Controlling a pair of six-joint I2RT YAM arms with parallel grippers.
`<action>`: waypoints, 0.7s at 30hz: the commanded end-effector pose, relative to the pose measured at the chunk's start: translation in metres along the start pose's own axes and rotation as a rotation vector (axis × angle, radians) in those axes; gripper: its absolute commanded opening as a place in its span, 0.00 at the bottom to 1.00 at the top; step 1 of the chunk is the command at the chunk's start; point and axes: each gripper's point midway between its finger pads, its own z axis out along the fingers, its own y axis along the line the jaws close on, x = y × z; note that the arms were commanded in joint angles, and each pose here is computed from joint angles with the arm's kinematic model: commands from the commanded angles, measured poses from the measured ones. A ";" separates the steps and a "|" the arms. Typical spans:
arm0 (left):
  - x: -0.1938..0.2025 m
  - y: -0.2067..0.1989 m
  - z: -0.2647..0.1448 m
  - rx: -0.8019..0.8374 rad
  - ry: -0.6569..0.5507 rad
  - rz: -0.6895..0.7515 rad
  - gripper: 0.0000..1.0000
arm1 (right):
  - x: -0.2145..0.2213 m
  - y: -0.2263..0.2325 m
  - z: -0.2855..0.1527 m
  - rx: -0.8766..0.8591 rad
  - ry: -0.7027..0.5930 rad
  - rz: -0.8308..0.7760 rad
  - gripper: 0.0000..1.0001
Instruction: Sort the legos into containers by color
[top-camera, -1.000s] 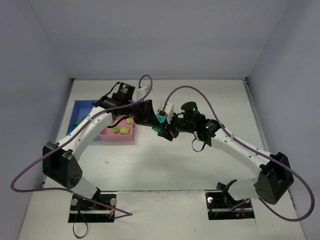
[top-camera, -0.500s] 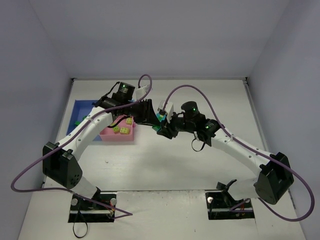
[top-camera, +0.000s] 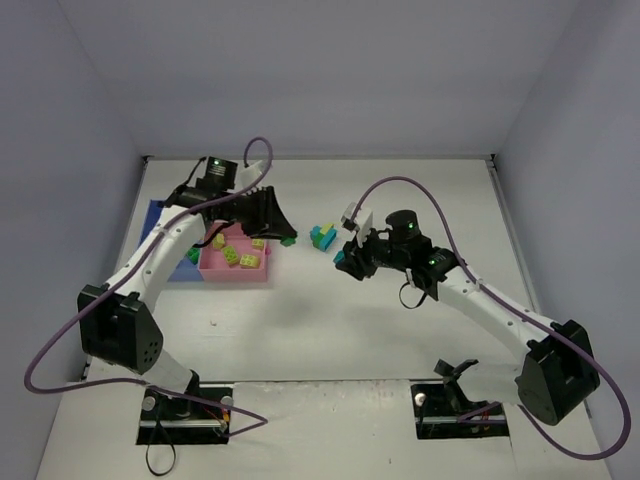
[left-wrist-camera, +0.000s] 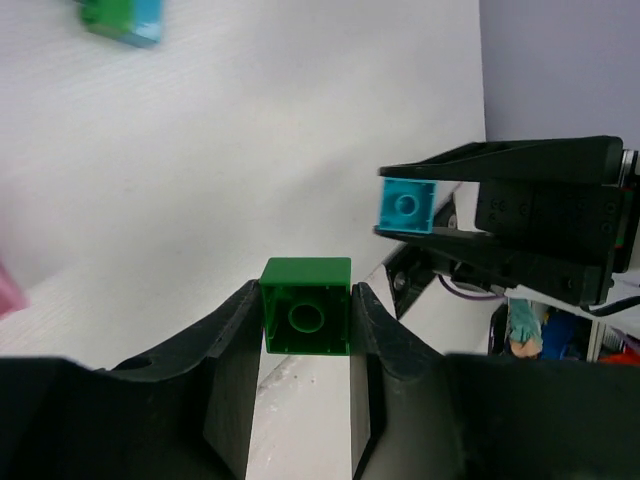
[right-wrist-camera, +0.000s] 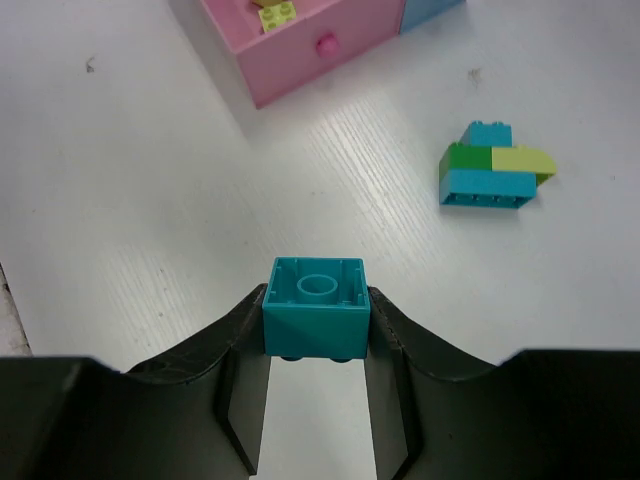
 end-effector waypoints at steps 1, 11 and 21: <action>-0.018 0.008 -0.033 -0.023 -0.055 0.043 0.00 | -0.015 -0.006 -0.010 0.038 -0.073 0.003 0.00; -0.046 0.243 -0.164 -0.947 -0.340 -0.343 0.00 | -0.018 -0.004 -0.002 0.020 -0.066 0.042 0.00; -0.058 0.303 -0.183 -1.077 -0.394 -0.457 0.62 | -0.028 0.005 0.015 -0.018 -0.056 0.019 0.00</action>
